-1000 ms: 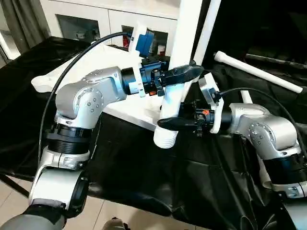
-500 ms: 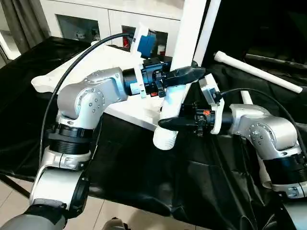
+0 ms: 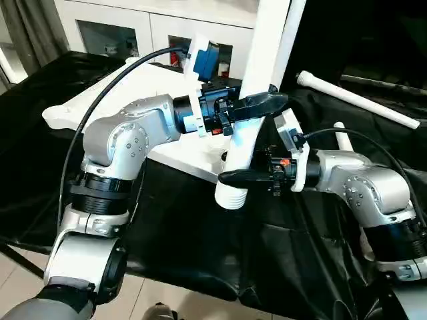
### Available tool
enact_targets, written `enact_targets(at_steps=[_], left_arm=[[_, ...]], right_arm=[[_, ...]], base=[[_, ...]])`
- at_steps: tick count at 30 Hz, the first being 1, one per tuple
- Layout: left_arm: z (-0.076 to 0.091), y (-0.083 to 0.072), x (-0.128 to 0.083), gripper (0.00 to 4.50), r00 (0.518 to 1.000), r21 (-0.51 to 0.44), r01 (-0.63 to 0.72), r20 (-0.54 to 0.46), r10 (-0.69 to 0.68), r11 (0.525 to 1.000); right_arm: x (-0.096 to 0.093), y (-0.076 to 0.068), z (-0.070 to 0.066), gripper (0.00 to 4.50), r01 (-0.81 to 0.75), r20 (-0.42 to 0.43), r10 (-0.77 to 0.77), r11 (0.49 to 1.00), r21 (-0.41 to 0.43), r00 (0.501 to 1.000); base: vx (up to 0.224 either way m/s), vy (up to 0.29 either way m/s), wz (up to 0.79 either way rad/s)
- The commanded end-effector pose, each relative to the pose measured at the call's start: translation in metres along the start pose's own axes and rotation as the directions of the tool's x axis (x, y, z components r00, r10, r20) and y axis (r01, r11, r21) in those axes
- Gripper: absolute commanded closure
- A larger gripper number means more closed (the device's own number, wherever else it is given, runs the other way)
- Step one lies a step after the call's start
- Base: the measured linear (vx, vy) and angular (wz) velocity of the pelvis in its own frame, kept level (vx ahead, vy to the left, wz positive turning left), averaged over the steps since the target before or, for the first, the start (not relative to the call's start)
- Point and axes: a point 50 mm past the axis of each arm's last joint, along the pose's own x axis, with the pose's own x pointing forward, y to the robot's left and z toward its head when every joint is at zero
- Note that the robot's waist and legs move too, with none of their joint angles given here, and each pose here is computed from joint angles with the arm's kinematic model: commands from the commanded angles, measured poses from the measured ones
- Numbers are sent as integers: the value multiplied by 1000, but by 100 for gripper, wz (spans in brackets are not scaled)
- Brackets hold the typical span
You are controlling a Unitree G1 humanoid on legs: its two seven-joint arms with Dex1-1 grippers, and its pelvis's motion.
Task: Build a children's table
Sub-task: Pick table leg
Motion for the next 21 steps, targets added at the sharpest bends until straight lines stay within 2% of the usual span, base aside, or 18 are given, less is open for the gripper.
enact_targets(at_steps=[1, 4, 6, 9, 11, 15, 16, 17, 19, 21], left_arm=[[12, -4, 2, 270, 1000, 54, 6, 30, -8, 999], [12, -4, 2, 270, 999, 54, 8, 31, -10, 998], [13, -4, 2, 270, 999, 54, 7, 34, -9, 999], [14, -4, 2, 270, 999, 52, 4, 41, -6, 999], [15, -4, 2, 270, 999, 50, 3, 48, -5, 999], [16, -3, 1, 270, 998, 48, 0, 57, -3, 999], [17, -3, 1, 270, 998, 48, 0, 59, -3, 999], [17, -3, 1, 270, 998, 48, 0, 59, -3, 999], [17, -3, 1, 270, 998, 49, 0, 57, -3, 999], [16, -3, 1, 270, 999, 52, 2, 54, -5, 999]], right_arm=[[5, 4, 1, 143, -41, 13, 41, 999, -5, 999], [6, 4, 1, 143, -43, 19, 43, 999, 0, 999], [7, 4, 1, 170, -44, 21, 44, 999, 2, 999], [7, 3, 1, 182, -45, 25, 45, 999, 4, 999], [7, 3, 1, 218, -43, 28, 43, 999, 6, 999], [7, 3, 0, 232, -40, 29, 40, 999, 8, 999], [6, 2, 0, 252, -35, 27, 35, 999, 4, 999], [6, 2, 0, 252, -33, 27, 33, 999, 2, 999], [6, 1, 0, 189, -26, 29, 25, 1000, 4, 999], [6, 1, 0, 187, -32, 34, 31, 999, 16, 999]], base=[[0, 0, 0], [0, 0, 0], [0, 0, 0], [0, 0, 0], [0, 0, 0], [0, 0, 0], [0, 0, 0], [0, 0, 0], [0, 0, 0], [0, 0, 0]])
